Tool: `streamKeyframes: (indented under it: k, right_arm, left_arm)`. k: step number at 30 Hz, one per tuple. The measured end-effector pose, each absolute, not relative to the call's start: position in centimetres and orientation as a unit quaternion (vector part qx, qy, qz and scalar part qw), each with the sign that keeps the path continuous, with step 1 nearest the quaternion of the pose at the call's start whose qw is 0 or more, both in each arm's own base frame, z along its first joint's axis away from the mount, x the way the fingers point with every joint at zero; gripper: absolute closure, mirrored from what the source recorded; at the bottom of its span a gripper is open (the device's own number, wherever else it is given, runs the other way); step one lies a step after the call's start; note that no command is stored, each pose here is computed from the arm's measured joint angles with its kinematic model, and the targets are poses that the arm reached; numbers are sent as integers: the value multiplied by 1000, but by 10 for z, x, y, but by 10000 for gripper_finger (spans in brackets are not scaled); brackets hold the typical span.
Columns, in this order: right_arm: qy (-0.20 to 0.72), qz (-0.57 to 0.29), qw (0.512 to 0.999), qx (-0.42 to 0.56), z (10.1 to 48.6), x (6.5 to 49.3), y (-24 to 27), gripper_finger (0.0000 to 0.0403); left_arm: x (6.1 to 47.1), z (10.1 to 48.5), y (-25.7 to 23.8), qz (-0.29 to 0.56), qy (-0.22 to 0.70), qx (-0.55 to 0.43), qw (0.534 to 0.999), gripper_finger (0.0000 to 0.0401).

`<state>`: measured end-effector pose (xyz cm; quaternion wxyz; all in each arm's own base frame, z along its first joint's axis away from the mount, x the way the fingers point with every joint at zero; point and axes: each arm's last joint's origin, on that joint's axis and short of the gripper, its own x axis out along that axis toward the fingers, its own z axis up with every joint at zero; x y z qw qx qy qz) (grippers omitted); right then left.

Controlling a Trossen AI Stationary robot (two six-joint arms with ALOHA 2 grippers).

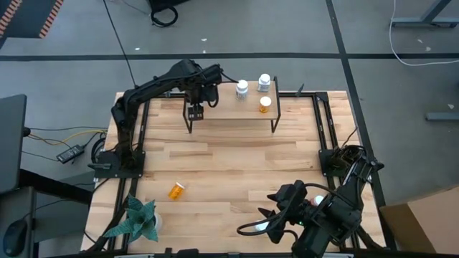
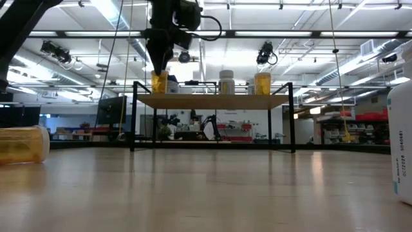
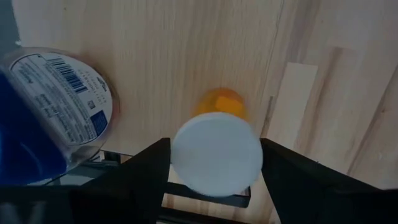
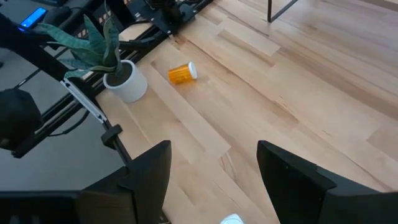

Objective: Pick and place medicine bottles onto shelf by color
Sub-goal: Put the bottom orange pill bottle on the shelf

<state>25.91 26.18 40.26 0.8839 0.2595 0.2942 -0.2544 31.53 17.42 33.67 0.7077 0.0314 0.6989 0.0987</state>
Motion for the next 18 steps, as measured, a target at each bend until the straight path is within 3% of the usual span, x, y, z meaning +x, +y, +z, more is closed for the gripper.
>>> streamKeyframes:
  k: [18]
  right_arm:
    - [296,-253,886,254,403,259,262,157]
  left_arm:
    - [314,337,177,130,707,47,693,154]
